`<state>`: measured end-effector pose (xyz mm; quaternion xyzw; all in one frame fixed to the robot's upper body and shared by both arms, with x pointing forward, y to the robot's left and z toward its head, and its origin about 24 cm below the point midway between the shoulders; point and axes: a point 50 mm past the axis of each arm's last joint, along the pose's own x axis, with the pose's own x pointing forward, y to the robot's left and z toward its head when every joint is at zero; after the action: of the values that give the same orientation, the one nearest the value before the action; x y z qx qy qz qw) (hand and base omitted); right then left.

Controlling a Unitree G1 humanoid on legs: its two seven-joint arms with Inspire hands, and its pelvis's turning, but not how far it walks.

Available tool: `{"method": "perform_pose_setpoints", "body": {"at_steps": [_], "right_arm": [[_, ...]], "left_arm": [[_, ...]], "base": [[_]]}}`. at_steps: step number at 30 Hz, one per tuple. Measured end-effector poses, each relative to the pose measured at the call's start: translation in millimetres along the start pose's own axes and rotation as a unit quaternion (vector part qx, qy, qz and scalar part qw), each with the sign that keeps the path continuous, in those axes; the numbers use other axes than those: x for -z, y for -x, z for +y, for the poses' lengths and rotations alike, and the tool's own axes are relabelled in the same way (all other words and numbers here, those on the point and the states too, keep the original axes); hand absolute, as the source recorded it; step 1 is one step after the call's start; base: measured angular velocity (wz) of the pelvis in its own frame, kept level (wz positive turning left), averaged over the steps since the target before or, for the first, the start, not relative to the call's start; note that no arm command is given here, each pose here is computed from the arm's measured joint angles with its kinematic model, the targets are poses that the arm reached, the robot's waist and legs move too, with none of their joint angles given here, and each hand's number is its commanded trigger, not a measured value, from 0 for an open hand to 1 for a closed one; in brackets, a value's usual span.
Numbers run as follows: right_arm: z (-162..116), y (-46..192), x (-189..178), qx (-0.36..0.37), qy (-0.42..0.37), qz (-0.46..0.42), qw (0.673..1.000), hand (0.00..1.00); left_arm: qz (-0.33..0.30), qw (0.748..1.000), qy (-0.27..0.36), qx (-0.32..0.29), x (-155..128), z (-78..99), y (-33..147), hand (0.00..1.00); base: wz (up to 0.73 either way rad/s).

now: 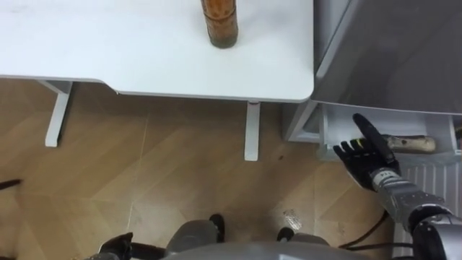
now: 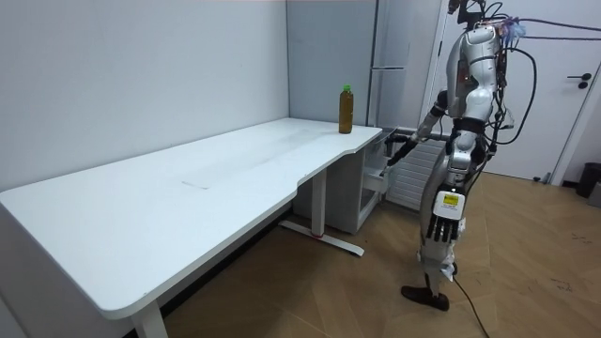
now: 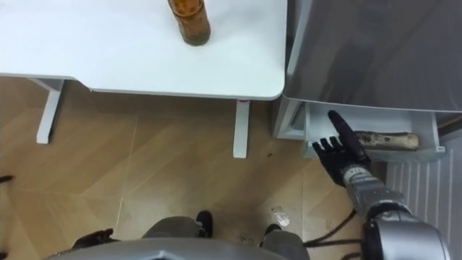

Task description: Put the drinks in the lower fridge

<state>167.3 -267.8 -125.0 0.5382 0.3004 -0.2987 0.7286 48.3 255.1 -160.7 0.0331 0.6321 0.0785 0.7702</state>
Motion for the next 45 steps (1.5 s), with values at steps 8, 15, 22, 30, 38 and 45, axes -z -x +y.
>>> {"method": "perform_pose_setpoints", "body": {"at_steps": [8, 15, 22, 30, 38, 45], "right_arm": [[-63.3, 22.7, 31.0, 0.087, 0.054, 0.043, 0.994, 0.0], [-89.4, 35.6, 42.4, 0.142, 0.169, 0.088, 0.971, 0.0], [-107.3, 46.1, 46.0, 0.181, 0.269, 0.124, 0.938, 0.0], [-128.7, 60.7, 53.5, 0.215, 0.313, 0.16, 0.911, 0.0], [-128.5, 60.1, 56.1, 0.21, 0.42, 0.197, 0.861, 0.0], [-127.9, 59.6, 56.1, 0.211, 0.433, 0.202, 0.853, 0.0]], "left_arm": [[-0.008, 0.999, 0.04, -0.019, 15.0, -5.7, 1.0, 0.0], [-0.021, 0.996, 0.078, -0.042, 16.4, -3.7, 1.7, 0.0], [-0.015, 0.992, 0.109, -0.054, 19.5, -7.6, 1.3, 0.0], [-0.009, 0.992, 0.109, -0.068, 22.4, -7.6, 1.6, 0.0], [0.018, 0.99, 0.111, -0.082, 36.6, -3.5, 2.9, 0.0], [0.037, 0.979, 0.158, -0.12, 43.3, 5.0, 5.2, 0.0]], "base": [[-0.02], [-0.04], [-0.06], [0.0], [0.0], [0.04]]}}
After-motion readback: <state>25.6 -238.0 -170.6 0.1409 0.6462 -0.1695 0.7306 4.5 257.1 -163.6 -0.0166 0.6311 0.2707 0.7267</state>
